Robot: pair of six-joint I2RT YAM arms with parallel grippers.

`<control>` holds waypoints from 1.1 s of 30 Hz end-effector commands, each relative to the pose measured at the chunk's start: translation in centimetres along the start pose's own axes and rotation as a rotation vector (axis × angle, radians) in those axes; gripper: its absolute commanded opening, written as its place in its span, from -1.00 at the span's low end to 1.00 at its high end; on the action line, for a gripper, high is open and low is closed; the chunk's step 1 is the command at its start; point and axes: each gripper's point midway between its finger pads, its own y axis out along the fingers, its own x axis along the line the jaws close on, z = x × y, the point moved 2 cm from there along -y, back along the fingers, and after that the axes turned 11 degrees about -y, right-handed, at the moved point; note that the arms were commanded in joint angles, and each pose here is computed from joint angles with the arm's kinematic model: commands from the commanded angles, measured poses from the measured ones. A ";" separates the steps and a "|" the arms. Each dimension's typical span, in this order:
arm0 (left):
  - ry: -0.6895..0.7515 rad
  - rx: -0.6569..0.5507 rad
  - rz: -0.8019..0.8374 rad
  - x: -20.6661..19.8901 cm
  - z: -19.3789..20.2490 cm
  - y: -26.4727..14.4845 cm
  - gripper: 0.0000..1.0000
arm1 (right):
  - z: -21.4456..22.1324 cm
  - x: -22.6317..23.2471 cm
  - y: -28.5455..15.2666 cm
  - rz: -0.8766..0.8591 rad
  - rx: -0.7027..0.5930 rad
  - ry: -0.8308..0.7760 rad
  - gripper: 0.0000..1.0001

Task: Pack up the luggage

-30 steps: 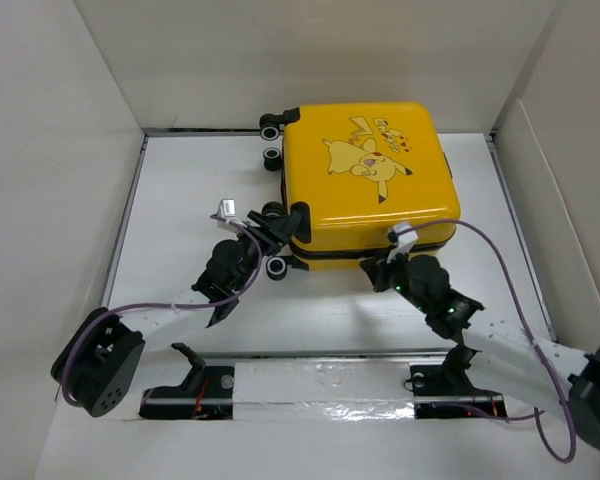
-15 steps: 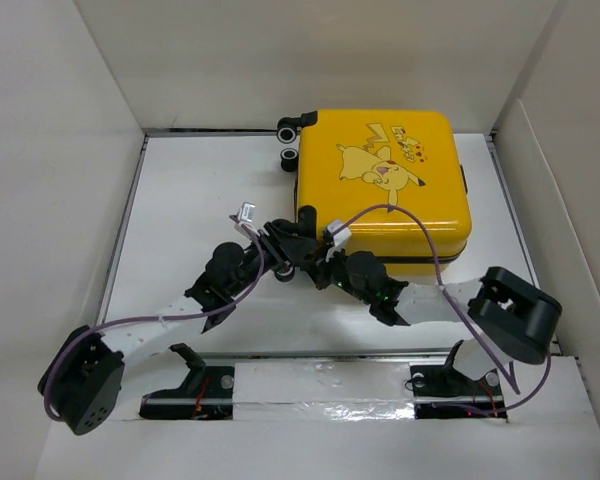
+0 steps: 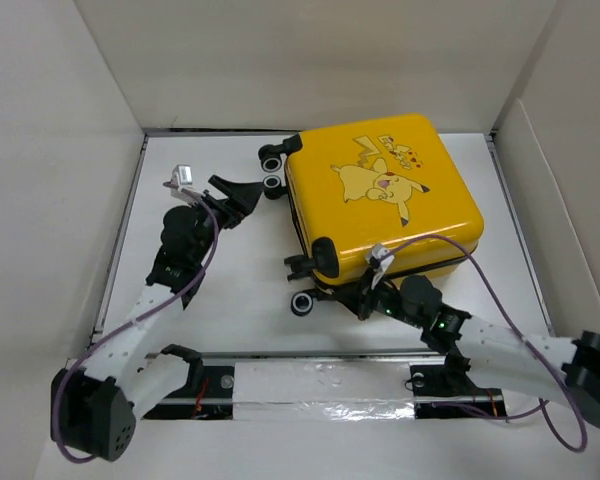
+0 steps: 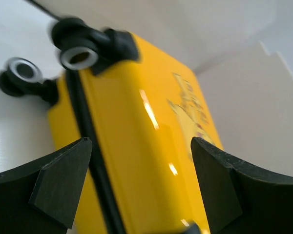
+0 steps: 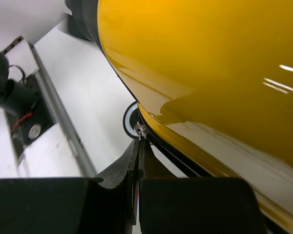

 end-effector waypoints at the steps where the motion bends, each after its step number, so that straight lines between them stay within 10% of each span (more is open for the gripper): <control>1: 0.015 0.023 -0.054 2.2 -1.8 3.0 0.61 | -4.0 3.0 -2.5 -0.137 -0.105 0.003 -1.00; 10: 0.024 0.142 -0.095 6.1 -2.3 13.5 0.31 | -4.7 2.4 -5.4 -0.082 -0.129 -0.016 -1.00; 23: 0.107 0.186 -0.135 8.1 -2.3 16.7 0.40 | -4.2 2.5 -5.4 -0.104 -0.130 -0.019 -1.00; 33: 0.052 0.232 -0.080 8.4 -0.8 16.2 -0.31 | -4.6 2.2 -5.2 -0.089 -0.145 -0.018 -1.00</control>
